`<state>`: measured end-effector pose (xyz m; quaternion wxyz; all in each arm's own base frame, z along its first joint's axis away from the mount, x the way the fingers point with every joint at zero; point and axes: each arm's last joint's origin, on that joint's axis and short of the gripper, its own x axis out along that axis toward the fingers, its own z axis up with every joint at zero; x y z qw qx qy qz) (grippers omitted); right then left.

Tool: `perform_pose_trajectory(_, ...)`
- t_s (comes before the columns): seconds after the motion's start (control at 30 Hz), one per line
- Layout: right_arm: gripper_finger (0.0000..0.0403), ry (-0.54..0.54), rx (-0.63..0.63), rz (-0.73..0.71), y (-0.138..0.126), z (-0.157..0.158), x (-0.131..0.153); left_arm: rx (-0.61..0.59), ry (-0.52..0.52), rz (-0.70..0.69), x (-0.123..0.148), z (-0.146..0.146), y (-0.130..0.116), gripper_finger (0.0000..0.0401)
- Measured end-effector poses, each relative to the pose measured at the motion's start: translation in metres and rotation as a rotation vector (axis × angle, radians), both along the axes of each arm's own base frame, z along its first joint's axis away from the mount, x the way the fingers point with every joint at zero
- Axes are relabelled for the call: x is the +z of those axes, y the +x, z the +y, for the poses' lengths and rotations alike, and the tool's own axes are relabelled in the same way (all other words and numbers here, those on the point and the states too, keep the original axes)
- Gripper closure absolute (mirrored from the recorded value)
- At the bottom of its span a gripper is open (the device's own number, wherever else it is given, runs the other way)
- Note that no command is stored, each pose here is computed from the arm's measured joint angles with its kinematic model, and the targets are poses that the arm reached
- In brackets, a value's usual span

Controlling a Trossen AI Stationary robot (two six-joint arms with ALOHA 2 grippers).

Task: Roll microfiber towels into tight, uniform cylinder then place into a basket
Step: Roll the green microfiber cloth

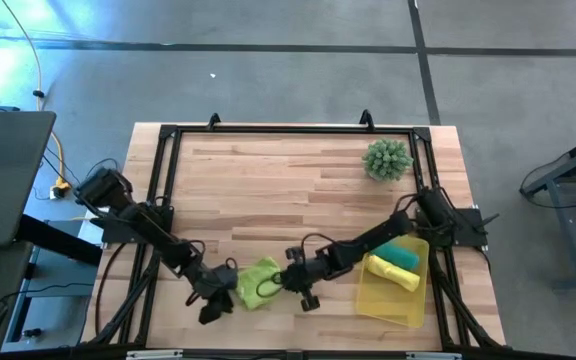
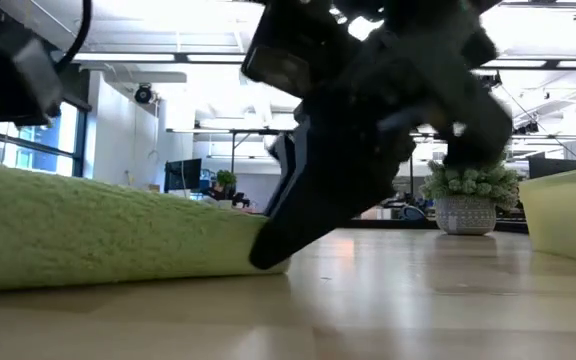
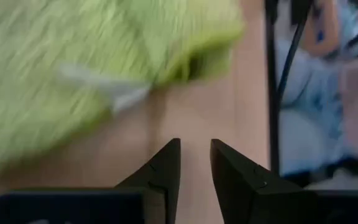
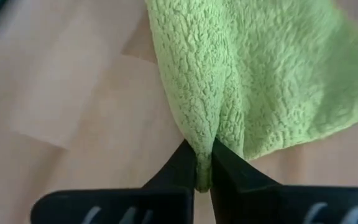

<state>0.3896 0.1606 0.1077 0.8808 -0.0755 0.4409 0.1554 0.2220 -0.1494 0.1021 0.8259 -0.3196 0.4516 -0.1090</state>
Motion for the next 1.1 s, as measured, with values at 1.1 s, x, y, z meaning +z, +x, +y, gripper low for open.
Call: perform_pose_trajectory(1.1, 0.0399, 0.691, -0.321, 0.330, 0.019, -0.062, 0.004, 0.029, 0.584, -0.442, 0.025, -0.034, 0.028, 0.0219)
